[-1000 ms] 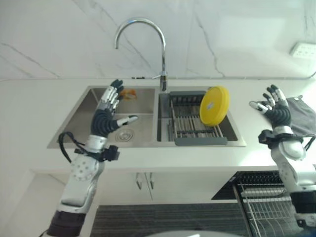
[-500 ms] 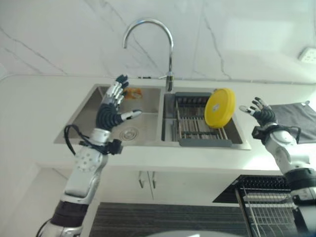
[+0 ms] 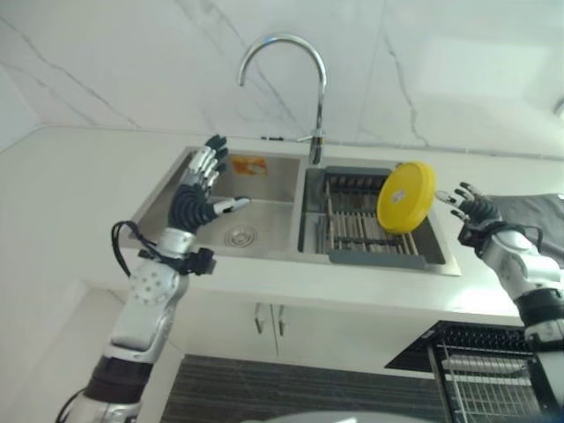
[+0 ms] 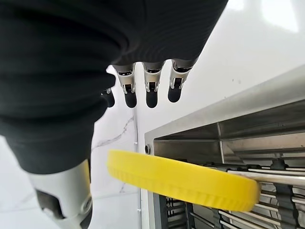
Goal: Place the dishes in the dishwasher.
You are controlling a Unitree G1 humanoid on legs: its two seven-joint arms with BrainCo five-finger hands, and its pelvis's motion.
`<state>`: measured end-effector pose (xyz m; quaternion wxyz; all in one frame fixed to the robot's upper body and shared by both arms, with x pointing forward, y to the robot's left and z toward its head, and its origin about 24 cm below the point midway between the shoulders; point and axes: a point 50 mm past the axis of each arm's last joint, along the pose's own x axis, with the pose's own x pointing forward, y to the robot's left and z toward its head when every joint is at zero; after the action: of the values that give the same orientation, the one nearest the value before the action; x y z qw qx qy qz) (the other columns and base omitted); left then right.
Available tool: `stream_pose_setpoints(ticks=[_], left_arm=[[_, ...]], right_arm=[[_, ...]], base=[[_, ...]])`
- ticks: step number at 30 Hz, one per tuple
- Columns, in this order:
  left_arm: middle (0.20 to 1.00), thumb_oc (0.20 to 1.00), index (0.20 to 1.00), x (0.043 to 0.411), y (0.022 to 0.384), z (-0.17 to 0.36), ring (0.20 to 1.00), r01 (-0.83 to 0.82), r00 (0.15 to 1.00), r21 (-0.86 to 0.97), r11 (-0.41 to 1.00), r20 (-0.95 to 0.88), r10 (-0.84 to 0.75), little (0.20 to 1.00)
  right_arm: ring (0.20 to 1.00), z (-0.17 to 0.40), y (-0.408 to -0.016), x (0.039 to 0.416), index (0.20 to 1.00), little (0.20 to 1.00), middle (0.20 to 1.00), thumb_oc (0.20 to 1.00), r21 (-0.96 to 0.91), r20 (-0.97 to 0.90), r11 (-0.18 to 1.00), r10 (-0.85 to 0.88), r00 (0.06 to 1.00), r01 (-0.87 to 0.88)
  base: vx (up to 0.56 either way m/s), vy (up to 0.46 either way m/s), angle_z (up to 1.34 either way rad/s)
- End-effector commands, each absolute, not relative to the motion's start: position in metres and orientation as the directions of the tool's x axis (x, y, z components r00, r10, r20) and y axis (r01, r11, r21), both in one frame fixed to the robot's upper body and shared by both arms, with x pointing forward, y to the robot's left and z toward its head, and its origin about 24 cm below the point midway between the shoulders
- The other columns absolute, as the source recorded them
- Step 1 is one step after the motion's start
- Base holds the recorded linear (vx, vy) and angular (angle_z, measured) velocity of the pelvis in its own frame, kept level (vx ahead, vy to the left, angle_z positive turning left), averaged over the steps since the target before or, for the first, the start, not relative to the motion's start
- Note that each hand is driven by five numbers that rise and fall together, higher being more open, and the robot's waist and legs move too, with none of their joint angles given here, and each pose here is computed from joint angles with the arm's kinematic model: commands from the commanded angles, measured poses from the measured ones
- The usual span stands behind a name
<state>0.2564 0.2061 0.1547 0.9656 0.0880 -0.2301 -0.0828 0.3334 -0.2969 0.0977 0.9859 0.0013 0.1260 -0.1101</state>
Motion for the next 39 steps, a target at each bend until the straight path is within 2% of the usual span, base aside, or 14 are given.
stream_pose_setpoints(ticks=[1, 39], left_arm=[[1.000, 1.000, 1.000, 0.261, 0.199, 0.171, 1.000, 0.167, 0.840, 0.244, 0.955, 0.471, -0.268, 1.000], [1.000, 1.000, 1.000, 0.257, 0.207, 0.168, 1.000, 0.173, 0.859, 0.270, 0.947, 0.430, -0.279, 1.000]], right_arm=[[1.000, 0.144, -0.308, 0.346, 1.000, 1.000, 1.000, 1.000, -0.027, -0.114, 0.973, -0.232, 0.966, 0.230], [1.000, 0.154, -0.317, 0.351, 1.000, 1.000, 1.000, 1.000, -0.007, -0.116, 0.963, -0.268, 0.957, 0.269]], base=[[0.07, -0.028, 0.04], [0.02, -0.009, 0.03]])
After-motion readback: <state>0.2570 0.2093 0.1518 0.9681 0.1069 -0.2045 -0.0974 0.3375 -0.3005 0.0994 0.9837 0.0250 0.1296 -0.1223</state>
